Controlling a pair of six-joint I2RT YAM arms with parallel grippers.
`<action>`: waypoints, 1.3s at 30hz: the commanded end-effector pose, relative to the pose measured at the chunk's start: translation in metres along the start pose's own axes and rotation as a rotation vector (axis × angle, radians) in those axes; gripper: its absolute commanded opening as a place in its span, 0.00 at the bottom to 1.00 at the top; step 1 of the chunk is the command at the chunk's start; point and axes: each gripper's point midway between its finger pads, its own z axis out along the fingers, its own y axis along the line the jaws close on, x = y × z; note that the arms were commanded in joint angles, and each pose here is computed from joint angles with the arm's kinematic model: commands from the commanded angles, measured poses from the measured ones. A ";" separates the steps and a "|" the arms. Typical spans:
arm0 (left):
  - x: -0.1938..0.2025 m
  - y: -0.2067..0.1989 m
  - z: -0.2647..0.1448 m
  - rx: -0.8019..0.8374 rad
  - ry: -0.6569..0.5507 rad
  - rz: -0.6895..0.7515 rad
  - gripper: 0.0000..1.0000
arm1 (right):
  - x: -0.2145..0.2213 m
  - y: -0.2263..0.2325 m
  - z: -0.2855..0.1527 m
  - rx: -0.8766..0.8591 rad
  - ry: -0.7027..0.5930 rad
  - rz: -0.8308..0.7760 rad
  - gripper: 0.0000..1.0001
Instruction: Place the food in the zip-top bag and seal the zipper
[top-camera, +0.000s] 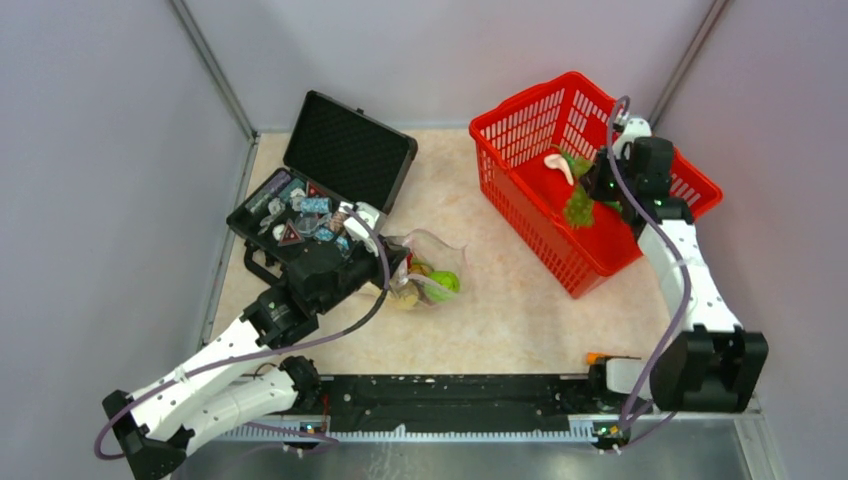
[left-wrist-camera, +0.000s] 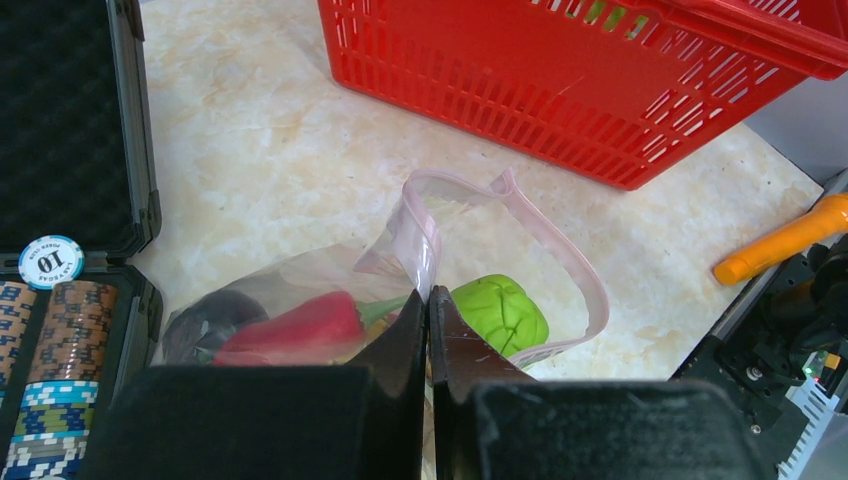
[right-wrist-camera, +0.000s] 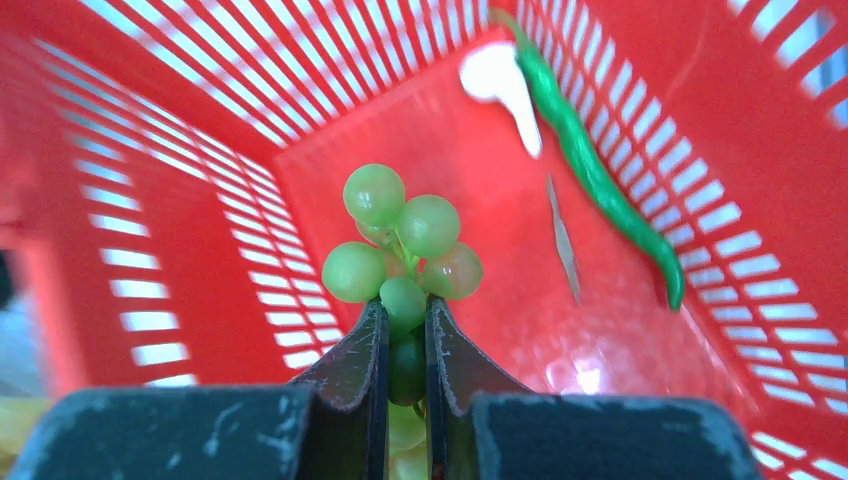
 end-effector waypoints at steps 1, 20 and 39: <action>-0.024 -0.001 -0.005 -0.013 -0.074 -0.032 0.00 | -0.079 0.039 -0.063 -0.142 -0.382 -0.002 0.00; -0.028 -0.005 -0.002 -0.002 -0.084 -0.082 0.00 | -0.033 0.301 -0.199 -1.007 -0.827 -0.354 0.00; -0.041 0.002 -0.010 -0.046 -0.129 -0.106 0.00 | 0.076 0.334 -0.168 -1.136 -0.940 -0.586 0.00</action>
